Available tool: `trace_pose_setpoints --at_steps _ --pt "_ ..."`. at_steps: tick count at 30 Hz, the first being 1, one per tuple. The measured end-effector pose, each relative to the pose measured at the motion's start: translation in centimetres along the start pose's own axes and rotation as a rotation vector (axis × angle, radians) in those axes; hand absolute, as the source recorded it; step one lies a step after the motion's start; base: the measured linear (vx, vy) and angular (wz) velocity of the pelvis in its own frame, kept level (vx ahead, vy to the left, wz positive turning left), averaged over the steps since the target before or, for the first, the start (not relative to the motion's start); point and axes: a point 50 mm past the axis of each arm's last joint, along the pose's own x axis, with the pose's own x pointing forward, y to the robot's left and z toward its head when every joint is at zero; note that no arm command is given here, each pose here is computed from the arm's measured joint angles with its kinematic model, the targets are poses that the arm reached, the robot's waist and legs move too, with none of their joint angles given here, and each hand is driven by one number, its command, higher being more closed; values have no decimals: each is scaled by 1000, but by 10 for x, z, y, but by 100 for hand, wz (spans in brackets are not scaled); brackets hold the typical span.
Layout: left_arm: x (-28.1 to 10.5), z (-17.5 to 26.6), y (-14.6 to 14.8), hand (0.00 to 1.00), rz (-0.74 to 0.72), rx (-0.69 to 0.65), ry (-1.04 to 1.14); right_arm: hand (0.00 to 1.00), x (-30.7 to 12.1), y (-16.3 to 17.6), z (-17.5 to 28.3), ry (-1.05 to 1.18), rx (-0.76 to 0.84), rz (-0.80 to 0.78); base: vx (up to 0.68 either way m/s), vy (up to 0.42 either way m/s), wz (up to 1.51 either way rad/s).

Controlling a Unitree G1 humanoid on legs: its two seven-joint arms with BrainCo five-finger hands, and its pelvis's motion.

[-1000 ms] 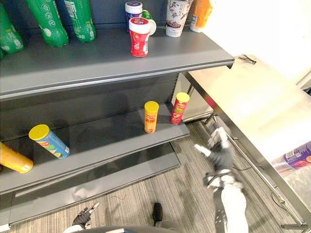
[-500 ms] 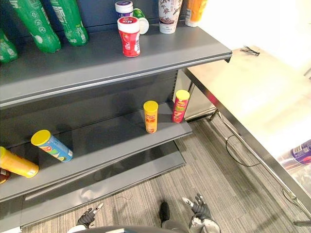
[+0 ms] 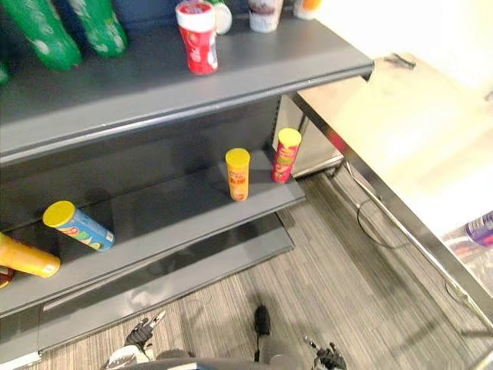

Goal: Put the gum and the chips on the shelf.

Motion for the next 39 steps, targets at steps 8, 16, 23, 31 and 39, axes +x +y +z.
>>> trace_pose_setpoints --at_steps 8,16,23,31,39 --pt "1 10 2 0 36 -78 -45 0 -1 16 7 -56 108 19 -90 82 -127" --pt "2 18 -8 0 -10 -46 -79 0 3 17 9 -27 10 20 99 -70 -95" --pt "0 9 -18 0 -58 -21 -45 0 7 27 22 -53 -37 53 73 -60 -37" --pt "0 4 -12 0 -43 -12 -12 0 6 14 13 -17 -42 12 -18 50 -5" --pt "-1 -1 -7 0 -24 -46 4 0 5 6 9 -5 -9 -17 47 -78 -34"
